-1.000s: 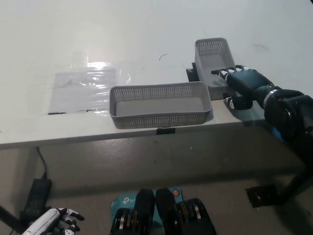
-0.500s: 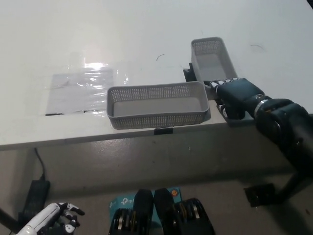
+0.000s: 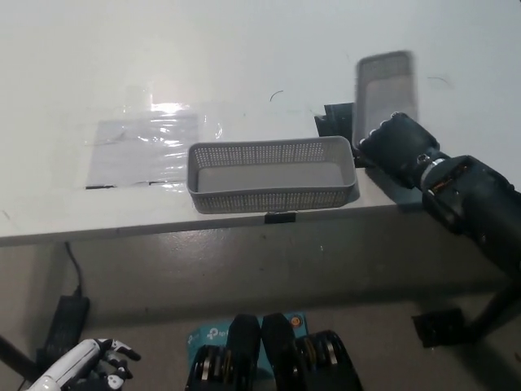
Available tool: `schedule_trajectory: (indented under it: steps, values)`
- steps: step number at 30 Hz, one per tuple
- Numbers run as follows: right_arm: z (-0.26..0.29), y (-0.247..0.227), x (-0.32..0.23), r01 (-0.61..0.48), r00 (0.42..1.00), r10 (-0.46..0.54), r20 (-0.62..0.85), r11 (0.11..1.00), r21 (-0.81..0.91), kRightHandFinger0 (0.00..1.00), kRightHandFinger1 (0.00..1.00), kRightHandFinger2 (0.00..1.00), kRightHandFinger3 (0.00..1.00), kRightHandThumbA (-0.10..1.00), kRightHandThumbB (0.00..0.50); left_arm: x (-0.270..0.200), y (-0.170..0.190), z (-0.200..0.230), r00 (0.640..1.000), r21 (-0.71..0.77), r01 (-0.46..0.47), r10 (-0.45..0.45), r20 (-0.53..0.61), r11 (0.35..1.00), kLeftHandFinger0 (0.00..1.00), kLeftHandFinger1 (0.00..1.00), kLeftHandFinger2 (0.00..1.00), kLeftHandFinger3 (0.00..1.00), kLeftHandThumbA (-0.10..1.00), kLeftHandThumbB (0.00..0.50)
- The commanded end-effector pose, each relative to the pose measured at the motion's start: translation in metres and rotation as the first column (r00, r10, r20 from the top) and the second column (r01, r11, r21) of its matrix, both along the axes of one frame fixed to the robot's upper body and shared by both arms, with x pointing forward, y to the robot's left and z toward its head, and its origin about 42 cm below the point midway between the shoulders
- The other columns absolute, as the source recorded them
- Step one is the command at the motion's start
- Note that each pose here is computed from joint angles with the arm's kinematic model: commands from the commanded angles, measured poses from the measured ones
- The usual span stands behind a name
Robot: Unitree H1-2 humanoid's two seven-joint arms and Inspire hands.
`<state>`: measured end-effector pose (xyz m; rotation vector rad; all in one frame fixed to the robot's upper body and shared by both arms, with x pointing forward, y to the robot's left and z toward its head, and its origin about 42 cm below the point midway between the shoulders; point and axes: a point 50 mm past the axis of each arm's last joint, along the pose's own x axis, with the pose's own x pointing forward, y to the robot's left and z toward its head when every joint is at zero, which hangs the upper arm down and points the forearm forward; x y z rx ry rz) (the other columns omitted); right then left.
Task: The robot uses its right hand to pick up the grey box kept on the middle on the desk and place it on top of another box next to it in a right angle
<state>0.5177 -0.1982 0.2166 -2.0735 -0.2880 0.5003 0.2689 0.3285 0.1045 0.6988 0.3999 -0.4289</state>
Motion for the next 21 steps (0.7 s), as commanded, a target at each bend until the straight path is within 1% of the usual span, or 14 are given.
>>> schedule_trajectory:
  steps: [1,3,4,6,8,11,13,14,15,17,18,19,20,21]
  values:
    - [0.0,-0.013,0.003,-0.112,0.992,0.107,0.072,0.991,0.078,0.0,0.16,0.37,0.07,-0.1,0.0,0.004,0.008,0.017,1.0,0.039,0.018,-0.019,0.02,0.999,0.39,0.41,0.53,0.68,0.27,0.33]
    - [0.002,-0.014,0.005,-0.129,0.99,0.119,0.077,0.981,0.141,0.0,0.13,0.37,0.05,-0.1,0.0,0.004,0.008,0.016,1.0,0.038,0.018,-0.019,0.018,0.999,0.42,0.44,0.57,0.68,0.26,0.324]
    - [0.001,-0.015,0.005,-0.145,0.987,0.13,0.095,0.975,0.169,0.0,0.12,0.36,0.01,-0.1,0.03,0.004,0.008,0.016,0.999,0.038,0.022,-0.023,0.029,0.999,0.41,0.43,0.57,0.67,0.26,0.333]
    - [0.001,-0.015,0.004,-0.153,0.985,0.13,0.113,0.964,0.217,0.0,0.06,0.34,0.0,-0.1,0.032,0.002,0.008,0.013,0.999,0.039,0.018,-0.02,0.031,0.999,0.4,0.42,0.55,0.66,0.27,0.338]
    - [0.0,-0.014,0.004,-0.15,0.986,0.121,0.118,0.95,0.274,0.0,0.08,0.4,0.03,-0.1,0.044,0.001,0.008,0.011,1.0,0.043,0.017,-0.018,0.026,0.999,0.38,0.41,0.55,0.66,0.26,0.331]
    - [0.0,-0.011,0.001,-0.147,0.988,0.109,0.112,0.893,0.426,0.0,0.15,0.51,0.37,-0.1,0.009,0.001,0.008,0.011,1.0,0.049,0.017,-0.017,0.005,0.999,0.36,0.39,0.53,0.67,0.27,0.321]
    - [-0.002,-0.011,-0.001,-0.156,0.987,0.114,0.117,0.876,0.456,0.0,0.12,0.47,0.39,-0.1,0.0,-0.001,0.008,0.01,1.0,0.054,0.018,-0.019,0.01,0.998,0.37,0.4,0.54,0.68,0.27,0.322]
    - [-0.002,-0.01,-0.003,-0.149,0.988,0.109,0.111,0.863,0.482,0.0,0.09,0.44,0.38,-0.1,0.0,-0.002,0.006,0.012,1.0,0.054,0.0,0.0,-0.01,0.999,0.33,0.38,0.53,0.68,0.26,0.321]
    - [-0.003,-0.009,-0.005,-0.164,0.985,0.115,0.129,0.85,0.5,0.0,0.05,0.39,0.28,-0.1,0.016,-0.003,0.006,0.011,1.0,0.054,0.007,-0.007,-0.007,0.999,0.34,0.39,0.53,0.68,0.26,0.319]
    - [-0.001,-0.007,-0.007,-0.164,0.986,0.112,0.126,0.813,0.558,0.0,0.0,0.3,0.11,-0.1,0.114,-0.003,0.006,0.011,1.0,0.057,0.013,-0.012,-0.008,0.998,0.37,0.41,0.54,0.68,0.26,0.313]
    - [0.0,-0.006,-0.007,-0.163,0.986,0.111,0.125,0.809,0.565,0.0,0.01,0.33,0.05,-0.1,0.122,-0.004,0.006,0.01,1.0,0.055,0.012,-0.011,-0.008,0.998,0.39,0.43,0.56,0.67,0.26,0.316]
    - [0.003,-0.005,-0.008,-0.171,0.984,0.116,0.132,0.799,0.576,0.0,0.03,0.33,0.01,-0.1,0.145,-0.004,0.005,0.011,1.0,0.053,0.009,-0.008,-0.01,0.999,0.41,0.44,0.58,0.67,0.26,0.321]
    - [0.004,-0.005,-0.009,-0.177,0.983,0.117,0.139,0.785,0.593,0.0,0.05,0.3,0.05,-0.1,0.199,-0.004,0.005,0.011,1.0,0.055,0.008,-0.007,-0.011,0.998,0.44,0.47,0.61,0.69,0.26,0.326]
    - [0.005,-0.005,-0.009,-0.184,0.982,0.118,0.147,0.769,0.612,0.0,0.03,0.26,0.05,-0.1,0.205,-0.004,0.005,0.011,1.0,0.057,0.007,-0.007,-0.012,0.998,0.46,0.48,0.62,0.69,0.27,0.324]
